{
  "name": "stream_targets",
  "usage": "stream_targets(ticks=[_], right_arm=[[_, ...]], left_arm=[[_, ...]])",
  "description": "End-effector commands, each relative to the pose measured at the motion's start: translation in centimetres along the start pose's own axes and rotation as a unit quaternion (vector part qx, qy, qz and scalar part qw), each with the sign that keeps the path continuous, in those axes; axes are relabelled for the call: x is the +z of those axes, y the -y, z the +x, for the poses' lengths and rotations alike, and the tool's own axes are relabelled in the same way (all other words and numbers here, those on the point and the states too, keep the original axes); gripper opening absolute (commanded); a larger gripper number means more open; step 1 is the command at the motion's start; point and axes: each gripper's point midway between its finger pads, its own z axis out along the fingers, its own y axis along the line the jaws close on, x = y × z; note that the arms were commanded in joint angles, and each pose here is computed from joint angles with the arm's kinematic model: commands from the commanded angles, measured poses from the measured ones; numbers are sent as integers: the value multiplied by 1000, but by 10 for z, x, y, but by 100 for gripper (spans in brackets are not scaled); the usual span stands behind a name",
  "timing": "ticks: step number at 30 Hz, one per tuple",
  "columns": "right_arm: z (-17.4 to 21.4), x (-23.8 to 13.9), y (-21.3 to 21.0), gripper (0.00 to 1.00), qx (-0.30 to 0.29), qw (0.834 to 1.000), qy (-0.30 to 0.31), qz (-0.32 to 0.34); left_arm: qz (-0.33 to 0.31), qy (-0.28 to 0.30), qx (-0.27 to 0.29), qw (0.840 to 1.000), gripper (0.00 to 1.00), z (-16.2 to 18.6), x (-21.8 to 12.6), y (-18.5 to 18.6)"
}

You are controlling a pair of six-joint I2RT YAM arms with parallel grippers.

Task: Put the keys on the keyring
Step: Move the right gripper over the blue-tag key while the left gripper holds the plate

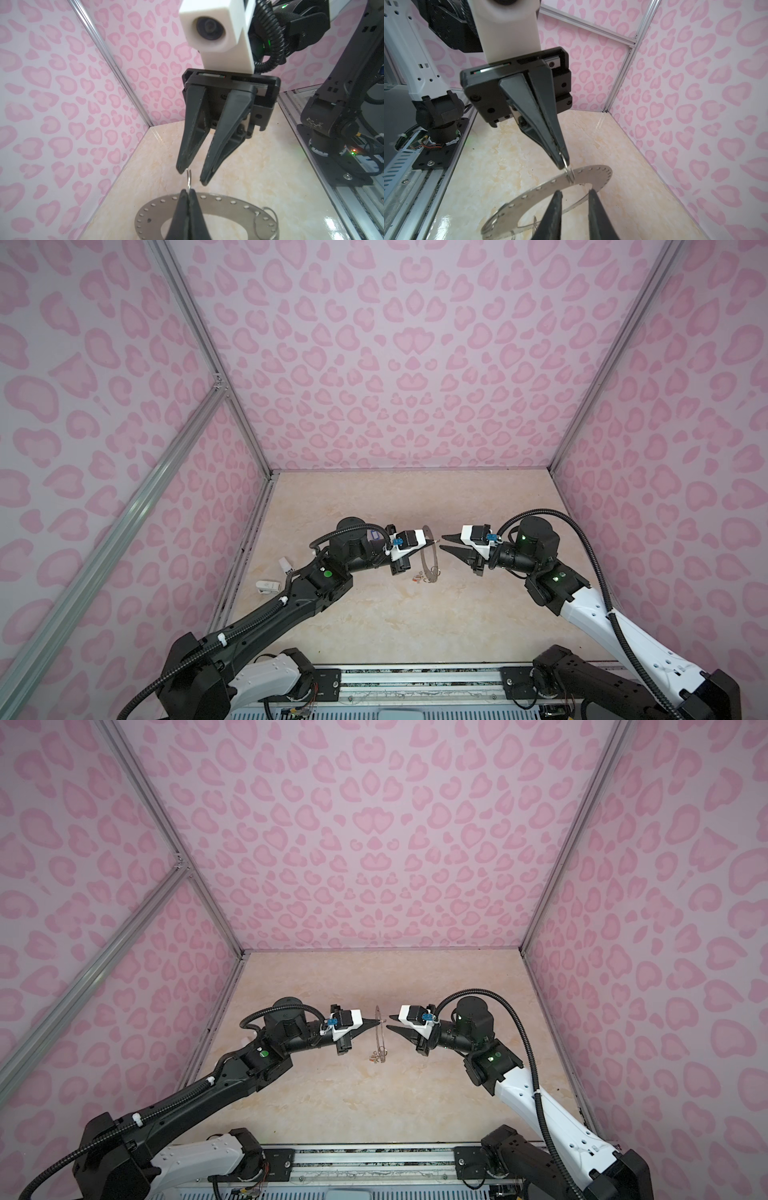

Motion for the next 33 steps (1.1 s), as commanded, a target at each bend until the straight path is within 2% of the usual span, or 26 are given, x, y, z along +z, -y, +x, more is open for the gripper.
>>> stream_targets(ticks=[1,5,10,16,20,23,26,33], right_arm=[[21,-1,18,26,29,998,-33,45],[46,3,40,27,86,991,-63,80],[74,26,55,28,148,980,-84,106],[118,83,50,30,169,969,-147,105],[145,122,61,31,237,948,-175,117],[164,153,61,31,265,938,-196,111],[185,179,66,30,301,918,-228,122],[214,219,61,29,364,892,-239,126]], left_arm=[[-28,11,-3,1000,3,-2,-12,-12],[-46,8,-16,999,3,5,-26,-19],[-77,-6,-35,996,3,19,-45,-34],[-147,-24,-61,987,3,31,-82,-67],[-197,-40,-80,976,3,39,-109,-87],[-231,-51,-82,968,3,43,-126,-98],[-270,-65,-78,958,3,47,-140,-108],[-292,-70,-78,951,3,50,-150,-113]])
